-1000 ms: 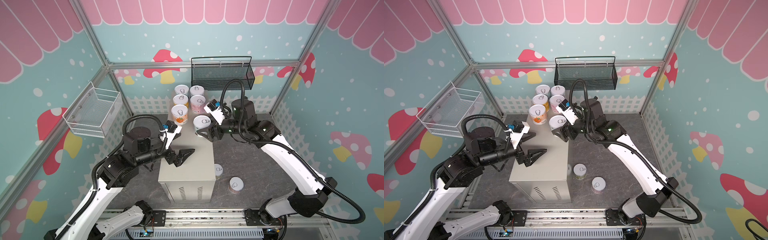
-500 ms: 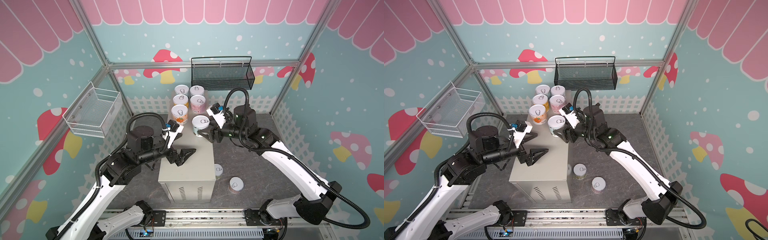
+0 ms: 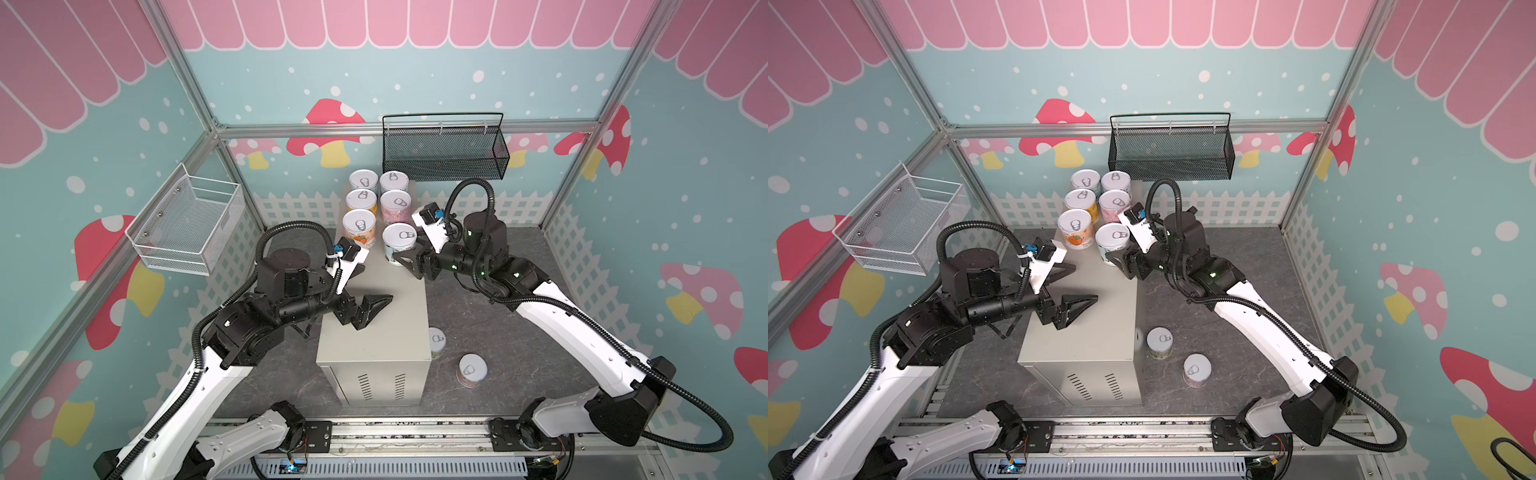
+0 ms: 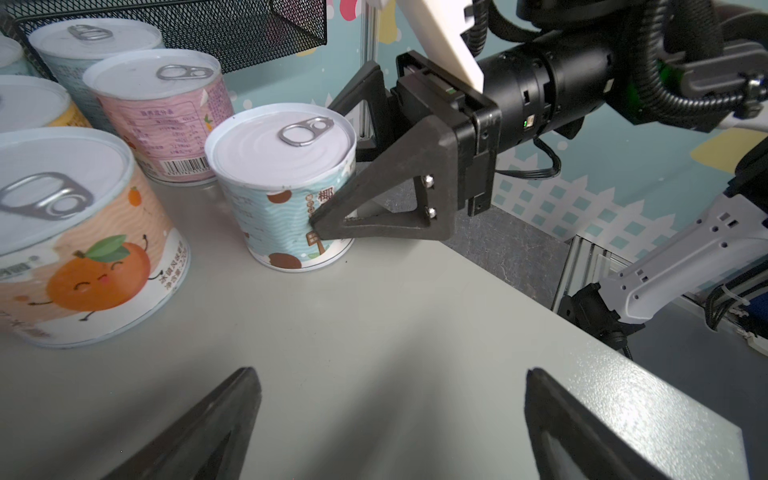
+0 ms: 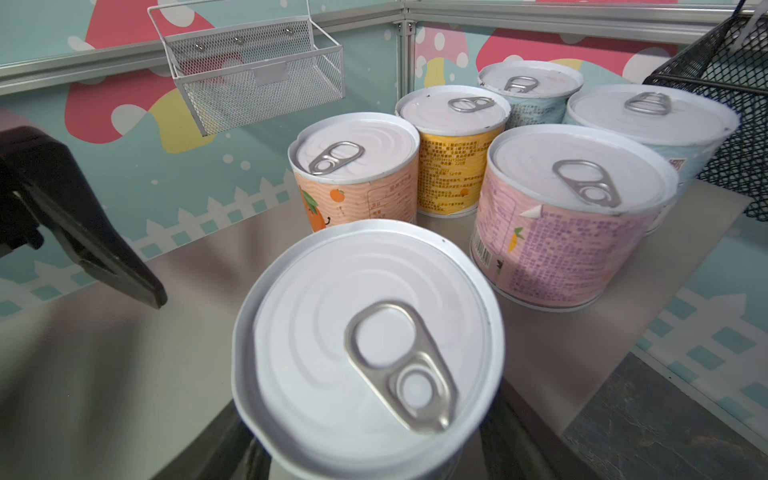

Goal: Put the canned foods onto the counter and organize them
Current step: 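Lower the pale blue can beside the grouped cans with the right gripper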

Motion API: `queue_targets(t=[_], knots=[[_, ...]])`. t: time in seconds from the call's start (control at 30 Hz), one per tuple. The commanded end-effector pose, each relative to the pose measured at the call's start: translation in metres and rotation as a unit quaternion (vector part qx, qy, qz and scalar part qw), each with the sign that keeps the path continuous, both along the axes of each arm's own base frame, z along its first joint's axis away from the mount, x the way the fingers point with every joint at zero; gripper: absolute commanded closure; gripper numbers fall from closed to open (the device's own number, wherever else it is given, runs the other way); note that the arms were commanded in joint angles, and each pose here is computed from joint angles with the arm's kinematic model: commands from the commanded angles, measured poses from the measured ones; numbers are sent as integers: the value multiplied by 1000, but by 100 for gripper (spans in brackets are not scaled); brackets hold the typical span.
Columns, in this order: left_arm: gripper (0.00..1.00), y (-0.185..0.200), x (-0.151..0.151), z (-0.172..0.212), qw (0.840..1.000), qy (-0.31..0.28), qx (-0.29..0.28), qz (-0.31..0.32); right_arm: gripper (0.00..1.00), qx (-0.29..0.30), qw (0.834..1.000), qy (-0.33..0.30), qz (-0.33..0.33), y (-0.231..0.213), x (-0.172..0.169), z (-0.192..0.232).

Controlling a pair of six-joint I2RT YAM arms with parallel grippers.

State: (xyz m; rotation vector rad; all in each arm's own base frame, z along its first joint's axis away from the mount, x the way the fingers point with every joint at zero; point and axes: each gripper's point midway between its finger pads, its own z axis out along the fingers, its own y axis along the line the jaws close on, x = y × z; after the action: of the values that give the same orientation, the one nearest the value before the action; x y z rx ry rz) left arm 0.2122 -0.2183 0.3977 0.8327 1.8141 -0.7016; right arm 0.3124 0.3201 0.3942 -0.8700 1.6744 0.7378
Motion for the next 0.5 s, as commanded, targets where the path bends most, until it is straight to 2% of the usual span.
queue_targets(t=[0.0,0.47], knots=[[1,5,-1,5,1000,-8,4,7,27,-2,1000,-3,-17,2,10,-3],[1,9,-1,2,1000,-18,13,13,27,-15,999,-6,-45,6,31,-11]])
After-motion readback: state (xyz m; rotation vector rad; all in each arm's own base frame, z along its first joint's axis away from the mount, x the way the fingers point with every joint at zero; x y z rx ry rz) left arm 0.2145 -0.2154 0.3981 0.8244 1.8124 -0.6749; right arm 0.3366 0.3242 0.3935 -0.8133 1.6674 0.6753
